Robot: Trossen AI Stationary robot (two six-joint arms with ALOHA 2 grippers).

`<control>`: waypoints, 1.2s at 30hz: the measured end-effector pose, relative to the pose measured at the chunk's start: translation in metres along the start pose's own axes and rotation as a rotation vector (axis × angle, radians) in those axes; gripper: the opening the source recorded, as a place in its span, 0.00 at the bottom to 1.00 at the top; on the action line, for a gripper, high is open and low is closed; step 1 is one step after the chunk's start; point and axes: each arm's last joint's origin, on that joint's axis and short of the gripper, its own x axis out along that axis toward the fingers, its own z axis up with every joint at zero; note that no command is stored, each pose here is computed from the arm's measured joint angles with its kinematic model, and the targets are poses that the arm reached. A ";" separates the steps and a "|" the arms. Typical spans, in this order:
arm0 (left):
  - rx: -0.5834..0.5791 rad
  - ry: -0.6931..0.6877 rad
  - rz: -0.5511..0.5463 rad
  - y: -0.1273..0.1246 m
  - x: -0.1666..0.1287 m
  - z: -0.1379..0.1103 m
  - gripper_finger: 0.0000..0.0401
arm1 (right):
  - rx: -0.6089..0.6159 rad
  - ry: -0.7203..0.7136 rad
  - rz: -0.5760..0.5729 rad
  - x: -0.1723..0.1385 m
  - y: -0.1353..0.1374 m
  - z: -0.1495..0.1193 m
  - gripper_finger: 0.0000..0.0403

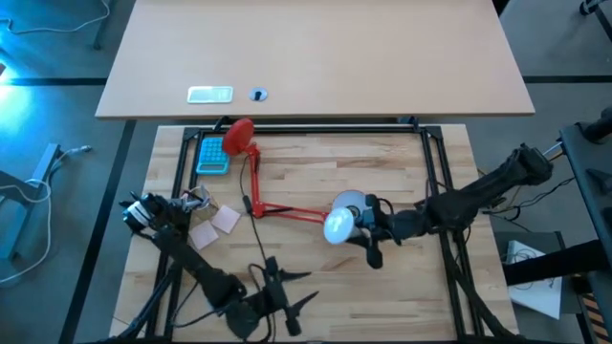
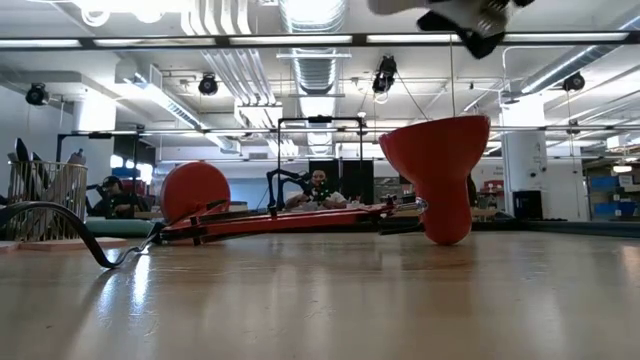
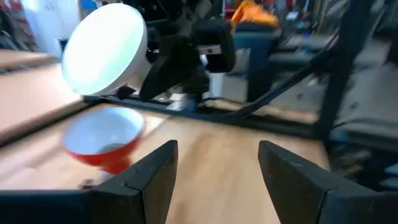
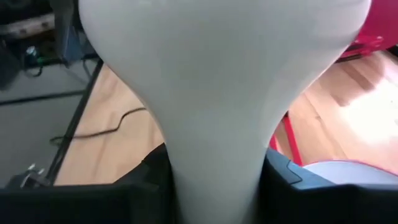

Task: Screw lightbulb
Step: Insert the light bulb into the lamp

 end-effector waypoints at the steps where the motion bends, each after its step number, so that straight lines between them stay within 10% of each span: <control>1: 0.032 0.005 0.016 0.004 0.002 -0.005 0.54 | 0.008 -0.014 -0.006 0.004 -0.004 -0.003 0.32; 11: -0.036 0.068 -0.060 0.078 0.044 -0.062 0.54 | 0.083 -0.143 -0.053 0.015 -0.034 -0.031 0.33; 36: -0.185 -0.050 -0.365 0.219 0.117 -0.054 0.54 | -0.063 -0.225 -0.125 0.018 -0.082 -0.023 0.33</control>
